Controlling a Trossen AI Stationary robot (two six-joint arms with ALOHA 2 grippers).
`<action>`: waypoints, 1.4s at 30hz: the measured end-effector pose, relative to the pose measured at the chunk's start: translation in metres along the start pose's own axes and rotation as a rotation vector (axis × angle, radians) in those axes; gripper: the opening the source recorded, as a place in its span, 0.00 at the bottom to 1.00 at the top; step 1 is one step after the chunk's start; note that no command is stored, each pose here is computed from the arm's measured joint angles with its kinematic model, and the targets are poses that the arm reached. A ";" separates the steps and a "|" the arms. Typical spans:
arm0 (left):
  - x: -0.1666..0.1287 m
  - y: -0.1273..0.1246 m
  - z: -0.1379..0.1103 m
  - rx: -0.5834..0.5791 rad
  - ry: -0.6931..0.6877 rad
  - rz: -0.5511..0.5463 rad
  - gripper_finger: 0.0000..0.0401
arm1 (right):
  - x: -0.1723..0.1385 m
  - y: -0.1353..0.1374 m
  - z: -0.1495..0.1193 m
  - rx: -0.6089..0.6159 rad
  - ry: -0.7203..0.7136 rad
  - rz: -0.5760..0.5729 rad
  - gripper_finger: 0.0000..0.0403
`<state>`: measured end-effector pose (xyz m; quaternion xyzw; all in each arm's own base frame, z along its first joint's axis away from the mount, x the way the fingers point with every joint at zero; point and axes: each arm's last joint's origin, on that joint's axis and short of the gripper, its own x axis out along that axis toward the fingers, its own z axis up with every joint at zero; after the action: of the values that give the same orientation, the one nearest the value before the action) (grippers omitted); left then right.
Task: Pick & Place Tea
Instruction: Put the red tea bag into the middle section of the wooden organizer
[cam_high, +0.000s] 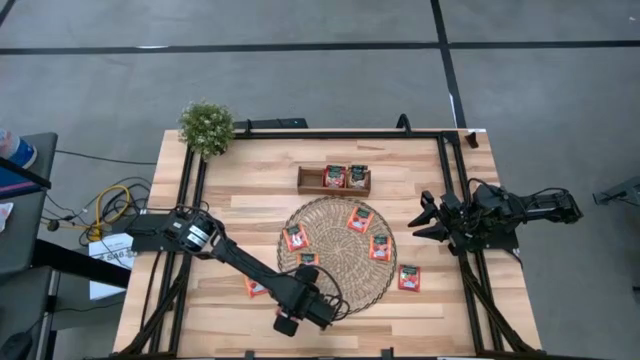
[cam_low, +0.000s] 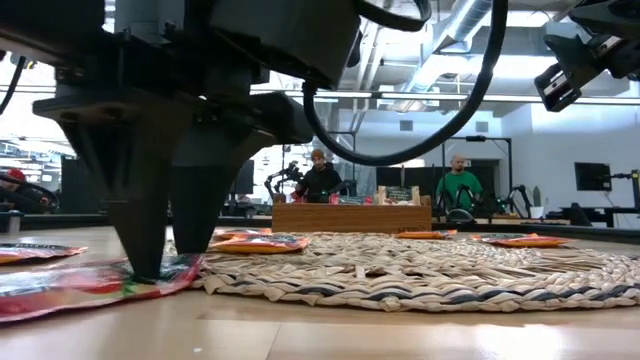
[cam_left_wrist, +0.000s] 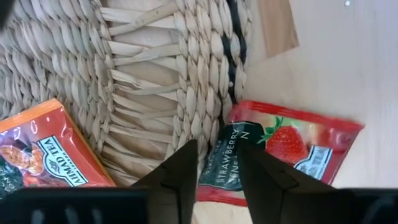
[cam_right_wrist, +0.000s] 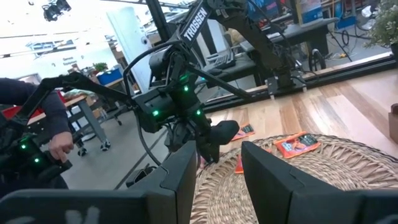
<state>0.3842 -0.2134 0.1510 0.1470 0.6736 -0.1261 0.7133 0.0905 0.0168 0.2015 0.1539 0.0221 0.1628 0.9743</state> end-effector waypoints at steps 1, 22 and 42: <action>0.000 0.000 0.000 0.000 0.001 -0.002 0.23 | 0.000 0.000 0.000 0.000 0.000 0.000 0.30; -0.007 0.001 -0.003 -0.033 0.008 0.007 0.00 | 0.000 0.000 0.000 0.000 0.000 0.000 0.30; -0.129 0.028 -0.012 -0.083 -0.026 0.154 0.00 | 0.000 0.000 0.001 0.025 -0.010 0.000 0.30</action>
<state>0.3761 -0.1855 0.2804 0.1672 0.6554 -0.0450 0.7351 0.0905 0.0167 0.2025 0.1668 0.0191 0.1618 0.9724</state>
